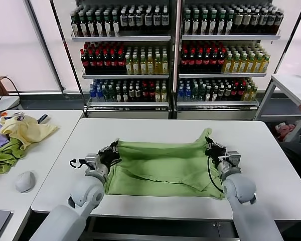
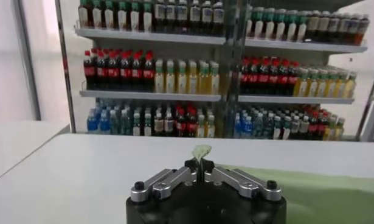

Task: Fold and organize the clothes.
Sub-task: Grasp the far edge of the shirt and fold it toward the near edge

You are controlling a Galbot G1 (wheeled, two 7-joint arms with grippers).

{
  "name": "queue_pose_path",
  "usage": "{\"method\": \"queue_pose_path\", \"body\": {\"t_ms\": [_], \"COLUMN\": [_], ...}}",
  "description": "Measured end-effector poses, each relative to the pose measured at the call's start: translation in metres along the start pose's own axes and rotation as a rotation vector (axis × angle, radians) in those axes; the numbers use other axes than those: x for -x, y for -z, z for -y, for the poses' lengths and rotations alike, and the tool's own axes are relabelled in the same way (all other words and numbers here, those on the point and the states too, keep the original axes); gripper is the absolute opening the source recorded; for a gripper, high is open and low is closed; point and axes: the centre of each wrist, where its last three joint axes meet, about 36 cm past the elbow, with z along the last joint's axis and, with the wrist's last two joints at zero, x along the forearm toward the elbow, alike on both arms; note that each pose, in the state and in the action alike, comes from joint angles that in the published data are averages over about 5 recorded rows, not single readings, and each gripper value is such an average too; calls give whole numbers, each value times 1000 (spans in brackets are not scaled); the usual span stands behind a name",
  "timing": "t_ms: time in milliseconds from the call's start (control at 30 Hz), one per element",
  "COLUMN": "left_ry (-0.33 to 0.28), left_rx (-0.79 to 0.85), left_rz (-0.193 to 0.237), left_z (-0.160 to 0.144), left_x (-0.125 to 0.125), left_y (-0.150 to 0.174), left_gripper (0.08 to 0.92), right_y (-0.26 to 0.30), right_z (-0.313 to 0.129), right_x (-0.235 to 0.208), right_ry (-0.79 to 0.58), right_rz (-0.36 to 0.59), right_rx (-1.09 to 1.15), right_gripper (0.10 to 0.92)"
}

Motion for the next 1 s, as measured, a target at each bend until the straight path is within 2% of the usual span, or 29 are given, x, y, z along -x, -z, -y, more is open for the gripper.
{"method": "queue_pose_path", "body": {"t_ms": [367,467,567,700,867,1000], "left_ry": [7,11,13,21,47,91], "left_rx": [89,111,126,140,143,132], "left_rz": [-97,-116,-125,-118,-75,-48], "left_z": [1,3,5,9,15,20], "left_x": [-29,-34,-39,-45,-54,-58], "left_y": [-35,-41,-45,-48,-47,-48], "left_gripper": [108,132,200,312,459,572], "right_y": [-22,-27,-31,-34,-33,-34], "right_z": [-9,-13,-16,-20,-21,-22], "right_x": [-50,-57,-63,-72,-85,-95], "right_ry": [-23,-25,-30,-37,-42,-43], "right_rz": [-49,-67,-86,-101,-102,-102], "right_rx": [9,9,5,-8,-27,-36], "right_gripper": [114,114,131,223,361,473]}}
